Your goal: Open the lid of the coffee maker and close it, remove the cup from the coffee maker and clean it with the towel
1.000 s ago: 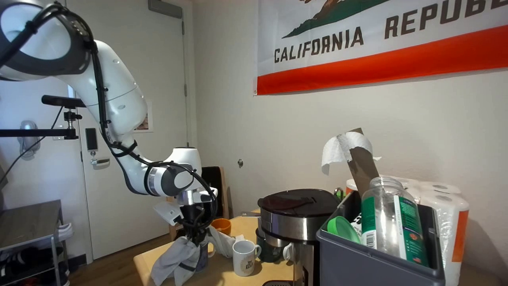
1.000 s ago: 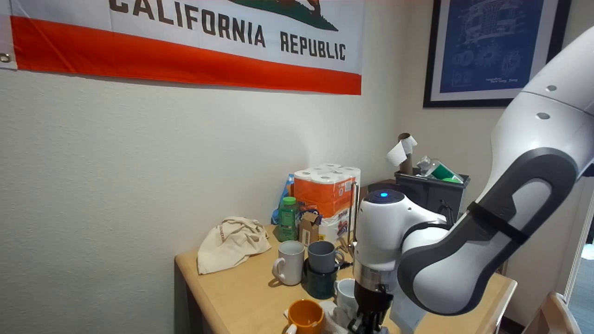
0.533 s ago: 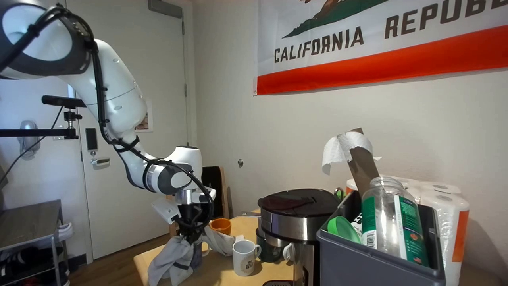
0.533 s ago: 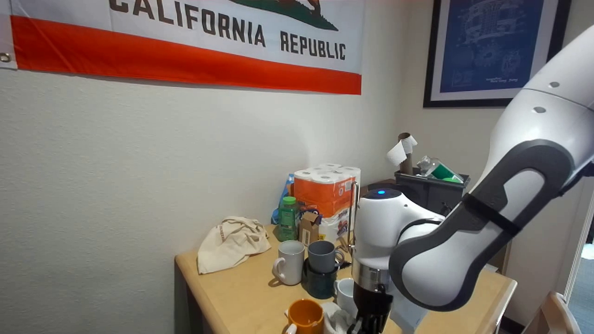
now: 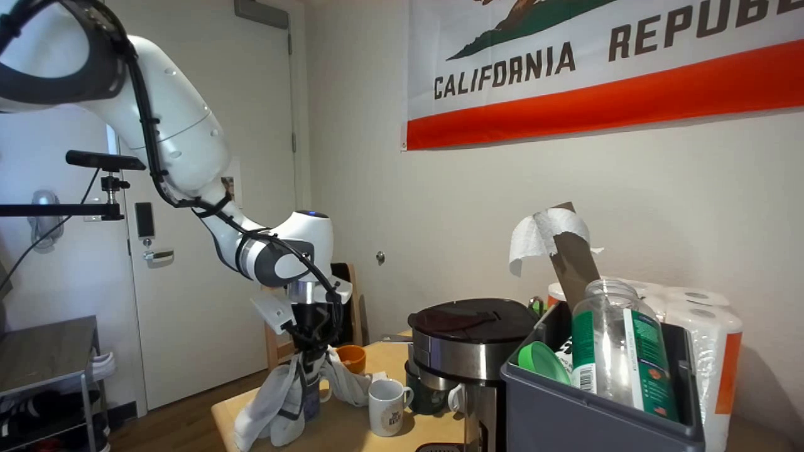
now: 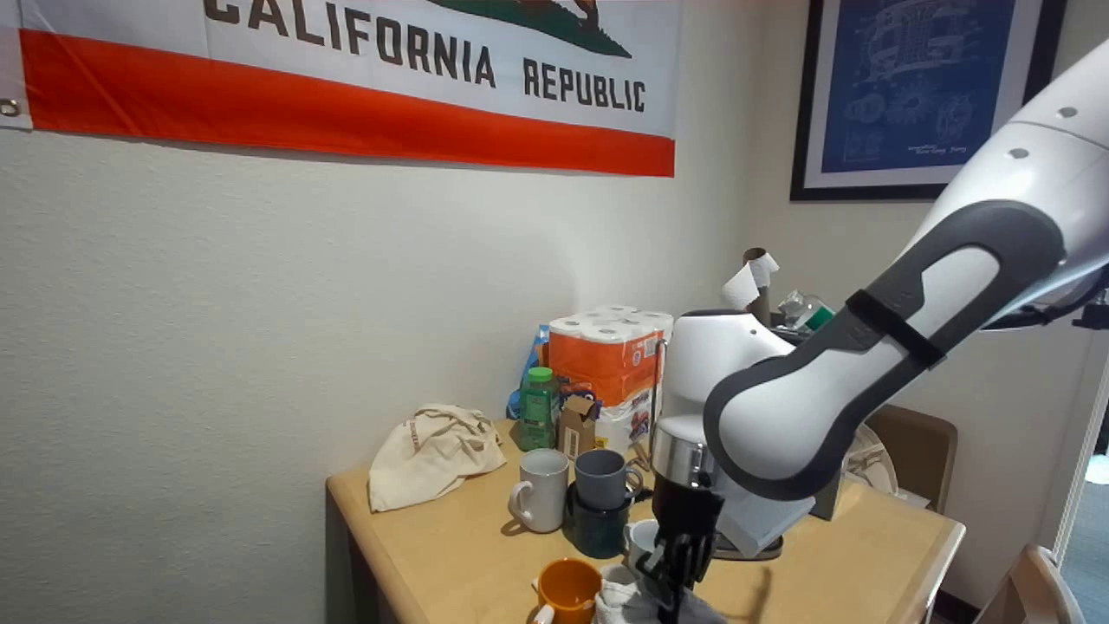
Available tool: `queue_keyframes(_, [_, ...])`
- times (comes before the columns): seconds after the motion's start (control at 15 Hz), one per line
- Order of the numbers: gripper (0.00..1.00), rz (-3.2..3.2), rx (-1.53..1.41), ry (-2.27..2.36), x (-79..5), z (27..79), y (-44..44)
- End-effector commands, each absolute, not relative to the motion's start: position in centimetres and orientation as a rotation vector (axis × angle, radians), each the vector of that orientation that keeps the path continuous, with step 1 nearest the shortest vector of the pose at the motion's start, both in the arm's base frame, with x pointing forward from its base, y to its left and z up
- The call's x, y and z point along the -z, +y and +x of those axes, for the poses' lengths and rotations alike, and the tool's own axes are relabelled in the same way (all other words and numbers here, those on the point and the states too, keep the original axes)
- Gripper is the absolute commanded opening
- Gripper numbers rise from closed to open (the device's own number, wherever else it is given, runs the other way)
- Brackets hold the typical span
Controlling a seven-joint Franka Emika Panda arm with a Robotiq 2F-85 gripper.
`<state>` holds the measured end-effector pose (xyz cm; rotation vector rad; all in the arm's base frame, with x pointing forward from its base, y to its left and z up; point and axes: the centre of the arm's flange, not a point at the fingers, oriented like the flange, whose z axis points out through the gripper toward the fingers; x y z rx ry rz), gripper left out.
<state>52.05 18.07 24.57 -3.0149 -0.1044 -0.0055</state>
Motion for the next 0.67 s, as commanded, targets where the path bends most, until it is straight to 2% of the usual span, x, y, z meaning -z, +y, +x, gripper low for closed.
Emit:
queue_keyframes(0.0, [0.03,-2.946,-0.009,-0.105,-29.0,52.9,16.6])
queue_keyframes(0.6, [0.03,-2.982,0.146,0.117,-37.0,53.4,7.5])
